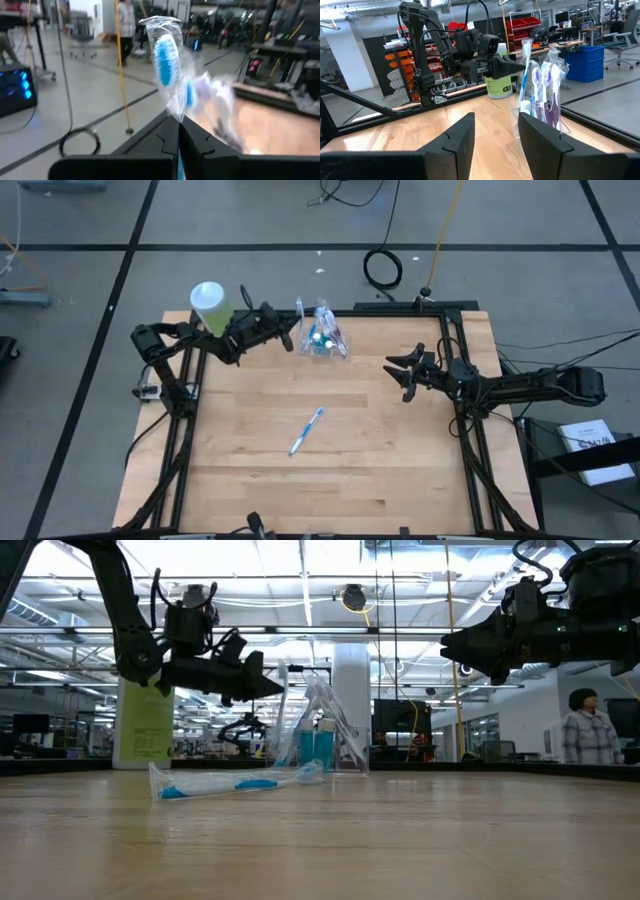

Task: Pick & Place toothbrushing station
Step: Put the blue toothbrush into the transparent organizer

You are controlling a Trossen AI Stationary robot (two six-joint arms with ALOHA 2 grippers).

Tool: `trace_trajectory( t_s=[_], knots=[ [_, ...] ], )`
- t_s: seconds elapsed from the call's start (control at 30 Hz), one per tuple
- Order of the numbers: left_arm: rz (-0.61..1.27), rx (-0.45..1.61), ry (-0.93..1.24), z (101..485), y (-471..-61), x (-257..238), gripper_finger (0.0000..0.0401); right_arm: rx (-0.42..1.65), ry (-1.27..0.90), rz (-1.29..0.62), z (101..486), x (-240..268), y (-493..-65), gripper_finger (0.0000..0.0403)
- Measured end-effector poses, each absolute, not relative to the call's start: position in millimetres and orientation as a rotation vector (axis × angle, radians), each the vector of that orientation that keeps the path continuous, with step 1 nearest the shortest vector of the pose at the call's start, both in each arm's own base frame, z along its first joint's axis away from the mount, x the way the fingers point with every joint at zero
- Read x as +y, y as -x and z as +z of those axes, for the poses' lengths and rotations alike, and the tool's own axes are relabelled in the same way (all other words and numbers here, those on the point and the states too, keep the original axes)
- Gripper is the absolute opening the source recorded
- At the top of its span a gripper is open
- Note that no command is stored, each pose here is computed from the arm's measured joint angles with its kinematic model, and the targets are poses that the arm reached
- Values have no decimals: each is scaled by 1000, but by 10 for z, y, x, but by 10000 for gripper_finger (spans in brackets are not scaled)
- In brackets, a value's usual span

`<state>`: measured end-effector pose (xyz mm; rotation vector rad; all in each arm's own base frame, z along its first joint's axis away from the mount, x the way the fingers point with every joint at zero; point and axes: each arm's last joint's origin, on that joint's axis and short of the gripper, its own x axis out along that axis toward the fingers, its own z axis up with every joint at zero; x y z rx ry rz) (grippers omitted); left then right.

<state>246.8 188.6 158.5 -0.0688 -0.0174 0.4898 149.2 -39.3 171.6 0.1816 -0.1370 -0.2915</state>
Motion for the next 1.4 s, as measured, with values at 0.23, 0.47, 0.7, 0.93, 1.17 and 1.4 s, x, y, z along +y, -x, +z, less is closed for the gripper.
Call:
trace_trajectory(
  t_s=[0.23,0.47,0.7,0.93,1.17,1.4],
  knots=[
    [534,74,94,1493,-2463,1890,2,-137,-182,-292,1716,-393,-1491,141],
    [537,95,104,1470,-2464,1885,2,-137,-182,-293,1716,-394,-1491,141],
    [549,165,125,1407,-2477,1857,2,-137,-182,-293,1716,-394,-1491,141],
    [566,165,121,1408,-2499,1827,14,-137,-182,-293,1716,-394,-1491,141],
    [624,150,176,1402,-2490,1838,26,-137,-182,-293,1716,-394,-1491,141],
    [631,152,172,1399,-2497,1826,122,-137,-182,-293,1716,-394,-1491,141]
  ],
)
